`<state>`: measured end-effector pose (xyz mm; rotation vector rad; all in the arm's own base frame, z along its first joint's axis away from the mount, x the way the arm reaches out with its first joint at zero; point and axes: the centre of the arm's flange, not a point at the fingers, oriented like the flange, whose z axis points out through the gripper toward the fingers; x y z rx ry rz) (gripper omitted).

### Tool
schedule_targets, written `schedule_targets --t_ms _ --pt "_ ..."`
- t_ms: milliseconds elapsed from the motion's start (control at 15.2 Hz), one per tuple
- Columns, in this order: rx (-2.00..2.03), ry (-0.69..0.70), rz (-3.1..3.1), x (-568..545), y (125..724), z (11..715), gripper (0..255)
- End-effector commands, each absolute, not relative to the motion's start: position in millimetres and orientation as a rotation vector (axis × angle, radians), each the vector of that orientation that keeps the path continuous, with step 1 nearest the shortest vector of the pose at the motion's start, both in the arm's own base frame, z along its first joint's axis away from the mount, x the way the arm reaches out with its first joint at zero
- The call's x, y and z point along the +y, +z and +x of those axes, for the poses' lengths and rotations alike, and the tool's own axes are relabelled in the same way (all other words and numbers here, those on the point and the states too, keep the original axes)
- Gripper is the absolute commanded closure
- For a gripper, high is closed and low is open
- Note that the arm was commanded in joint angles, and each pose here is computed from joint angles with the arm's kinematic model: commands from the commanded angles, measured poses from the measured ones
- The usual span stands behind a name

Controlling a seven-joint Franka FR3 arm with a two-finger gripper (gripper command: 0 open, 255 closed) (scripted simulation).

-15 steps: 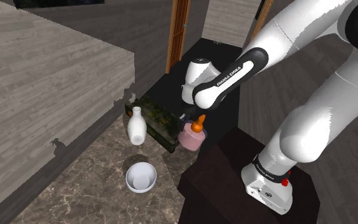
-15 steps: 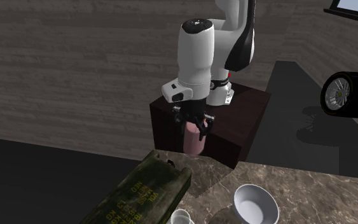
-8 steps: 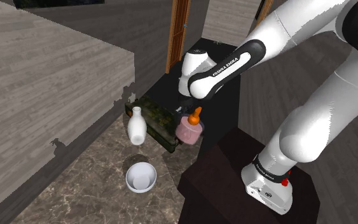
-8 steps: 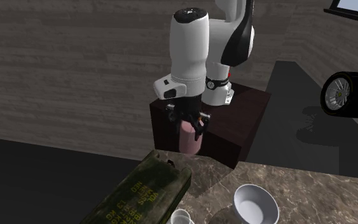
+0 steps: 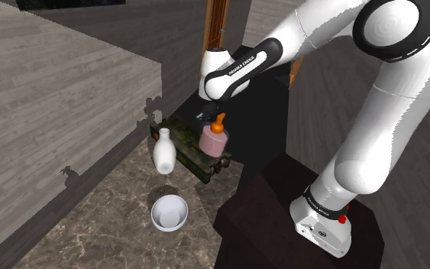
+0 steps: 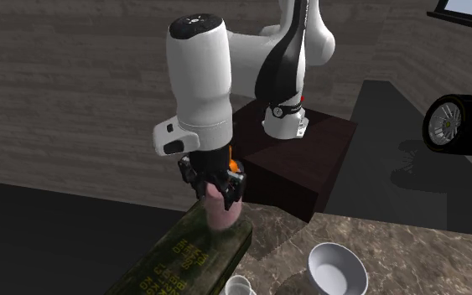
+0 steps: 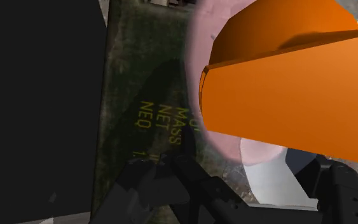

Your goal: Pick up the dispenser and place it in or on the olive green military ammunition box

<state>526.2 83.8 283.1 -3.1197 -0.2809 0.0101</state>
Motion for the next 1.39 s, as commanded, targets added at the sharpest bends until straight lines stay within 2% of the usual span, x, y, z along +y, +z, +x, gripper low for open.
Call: schedule_targets --t_ms 0,792,1320 --pt "-0.281 0.010 -3.120 80.3 281.5 551.6 255" --pt "-0.281 0.010 -3.120 59.0 283.1 705.9 255" --pt "-0.281 0.010 -3.120 59.0 240.9 705.8 255"
